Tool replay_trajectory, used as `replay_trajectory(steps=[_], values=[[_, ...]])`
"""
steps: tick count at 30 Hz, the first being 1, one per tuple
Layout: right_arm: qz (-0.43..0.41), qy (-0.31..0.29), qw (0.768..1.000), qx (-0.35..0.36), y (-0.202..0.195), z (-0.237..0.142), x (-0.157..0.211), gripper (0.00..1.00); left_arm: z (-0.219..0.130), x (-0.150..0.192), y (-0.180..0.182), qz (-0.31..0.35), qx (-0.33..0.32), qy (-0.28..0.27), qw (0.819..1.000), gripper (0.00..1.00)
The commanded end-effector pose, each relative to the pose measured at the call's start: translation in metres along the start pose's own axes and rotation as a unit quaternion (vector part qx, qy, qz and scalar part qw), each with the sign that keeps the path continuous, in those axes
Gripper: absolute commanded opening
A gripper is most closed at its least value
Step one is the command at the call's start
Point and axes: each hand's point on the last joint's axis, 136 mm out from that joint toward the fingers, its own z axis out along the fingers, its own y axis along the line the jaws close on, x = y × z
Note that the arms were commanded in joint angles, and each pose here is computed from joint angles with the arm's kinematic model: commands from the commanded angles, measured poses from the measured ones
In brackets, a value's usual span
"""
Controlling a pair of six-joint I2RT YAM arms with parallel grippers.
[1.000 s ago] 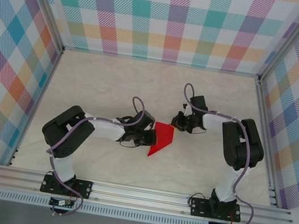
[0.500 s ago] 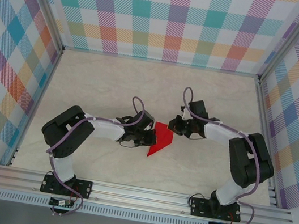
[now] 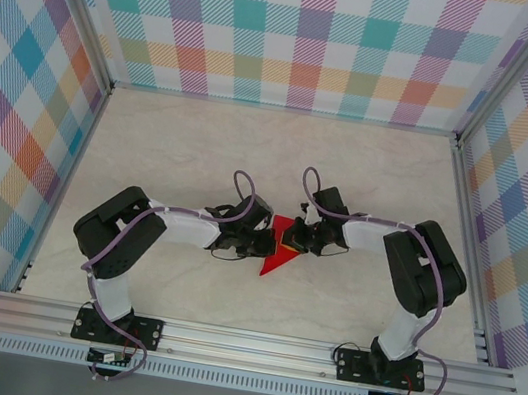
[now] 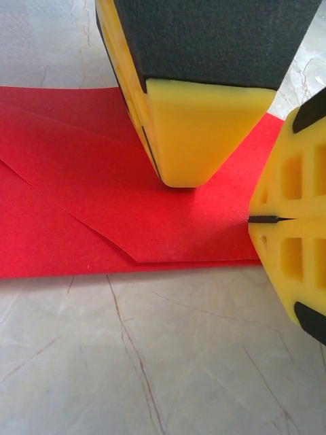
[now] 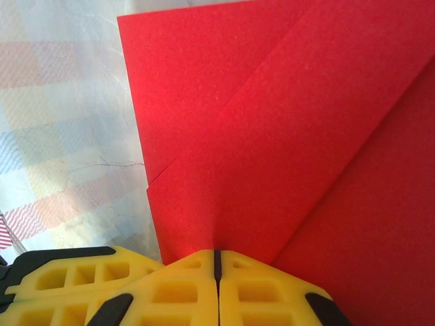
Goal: Fold a paper plane with a square sheet of paper (pick it up from the middle)
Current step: Fourth fold the wing at the center of the table.
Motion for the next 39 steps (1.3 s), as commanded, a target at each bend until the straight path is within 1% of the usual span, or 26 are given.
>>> replay_trajectory(steps=[1,4,7,10,13,15,18,25,31,39], values=[[0.024,0.013,0.998,0.050,-0.027,0.009,0.007,0.05,0.001,0.047,0.052,-0.008,-0.090,0.082,0.993,0.00],[0.028,0.017,0.997,0.068,-0.034,0.010,0.010,0.05,-0.005,0.039,0.029,0.005,-0.043,0.077,0.996,0.00],[0.031,0.020,0.997,0.075,-0.038,0.010,0.012,0.05,-0.022,0.028,-0.003,0.018,0.016,0.058,0.998,0.00],[0.033,0.022,0.996,0.076,-0.040,0.012,0.013,0.05,-0.035,0.023,-0.021,0.024,0.051,0.049,0.997,0.07],[0.032,0.025,0.996,0.073,-0.041,0.014,0.014,0.05,-0.038,0.026,-0.028,0.015,0.075,0.051,0.996,0.12],[0.033,0.027,0.996,0.075,-0.042,0.015,0.014,0.05,-0.037,0.028,-0.027,0.009,0.076,0.054,0.996,0.15],[0.036,0.029,0.996,0.075,-0.043,0.017,0.014,0.05,-0.032,0.032,-0.020,0.001,0.066,0.060,0.996,0.16],[0.040,0.034,0.995,0.083,-0.048,0.020,0.016,0.05,-0.021,0.041,-0.007,-0.011,0.049,0.078,0.996,0.16],[0.043,0.037,0.995,0.087,-0.051,0.022,0.017,0.05,-0.019,0.047,0.006,-0.018,0.025,0.082,0.996,0.16],[0.044,0.038,0.994,0.092,-0.054,0.022,0.018,0.05,-0.014,0.052,0.013,-0.024,0.019,0.090,0.995,0.16]])
